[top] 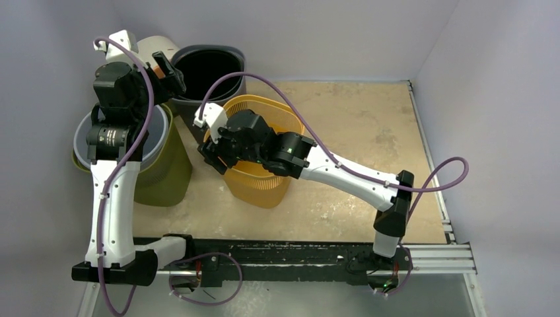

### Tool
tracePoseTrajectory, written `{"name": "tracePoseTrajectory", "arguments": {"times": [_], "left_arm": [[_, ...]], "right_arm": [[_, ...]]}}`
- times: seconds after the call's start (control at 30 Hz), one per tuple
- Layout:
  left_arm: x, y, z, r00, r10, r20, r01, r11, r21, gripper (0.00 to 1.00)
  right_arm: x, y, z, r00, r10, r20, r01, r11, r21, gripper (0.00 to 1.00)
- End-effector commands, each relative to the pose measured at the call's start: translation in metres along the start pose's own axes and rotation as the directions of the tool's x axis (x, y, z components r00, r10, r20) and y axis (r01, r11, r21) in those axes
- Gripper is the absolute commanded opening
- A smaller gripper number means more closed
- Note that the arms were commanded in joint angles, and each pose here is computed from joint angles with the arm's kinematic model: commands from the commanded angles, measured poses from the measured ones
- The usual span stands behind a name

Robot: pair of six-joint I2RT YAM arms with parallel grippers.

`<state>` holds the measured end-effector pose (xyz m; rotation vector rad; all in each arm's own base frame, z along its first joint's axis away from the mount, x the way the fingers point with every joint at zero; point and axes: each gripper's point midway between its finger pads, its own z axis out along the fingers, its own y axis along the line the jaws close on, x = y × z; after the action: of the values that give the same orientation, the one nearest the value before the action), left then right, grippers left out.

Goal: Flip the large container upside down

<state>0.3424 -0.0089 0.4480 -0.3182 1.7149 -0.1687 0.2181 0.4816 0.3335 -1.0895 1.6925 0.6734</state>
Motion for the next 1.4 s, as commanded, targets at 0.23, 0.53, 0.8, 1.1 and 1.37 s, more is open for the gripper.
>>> {"name": "tracePoseTrajectory", "arguments": {"times": [0.23,0.53,0.8,1.1,1.37], "left_arm": [[-0.004,0.009,-0.012,0.999,0.02,0.038,-0.019,0.999,-0.028,0.83],[-0.008,0.009,-0.018,0.999,0.017,0.051,-0.015,1.0,-0.027,0.83],[-0.024,0.006,-0.029,0.997,0.012,0.08,-0.01,1.0,-0.022,0.83],[-0.041,0.0,-0.045,0.993,-0.007,0.116,0.008,1.0,-0.003,0.83],[-0.043,-0.002,-0.046,0.993,-0.018,0.115,0.018,1.0,0.007,0.83]], "right_arm": [[0.008,-0.004,0.025,0.999,0.03,-0.031,-0.029,0.998,0.059,0.48],[0.006,-0.012,0.005,0.992,0.116,-0.047,-0.11,0.987,0.116,0.0],[-0.07,-0.008,-0.077,0.933,0.242,0.268,-0.246,0.969,-0.018,0.0],[-0.097,-0.057,-0.159,0.731,0.414,0.542,-0.349,0.91,-0.225,0.0],[-0.058,-0.077,-0.144,0.756,0.419,0.503,-0.378,0.907,-0.187,0.0]]}}
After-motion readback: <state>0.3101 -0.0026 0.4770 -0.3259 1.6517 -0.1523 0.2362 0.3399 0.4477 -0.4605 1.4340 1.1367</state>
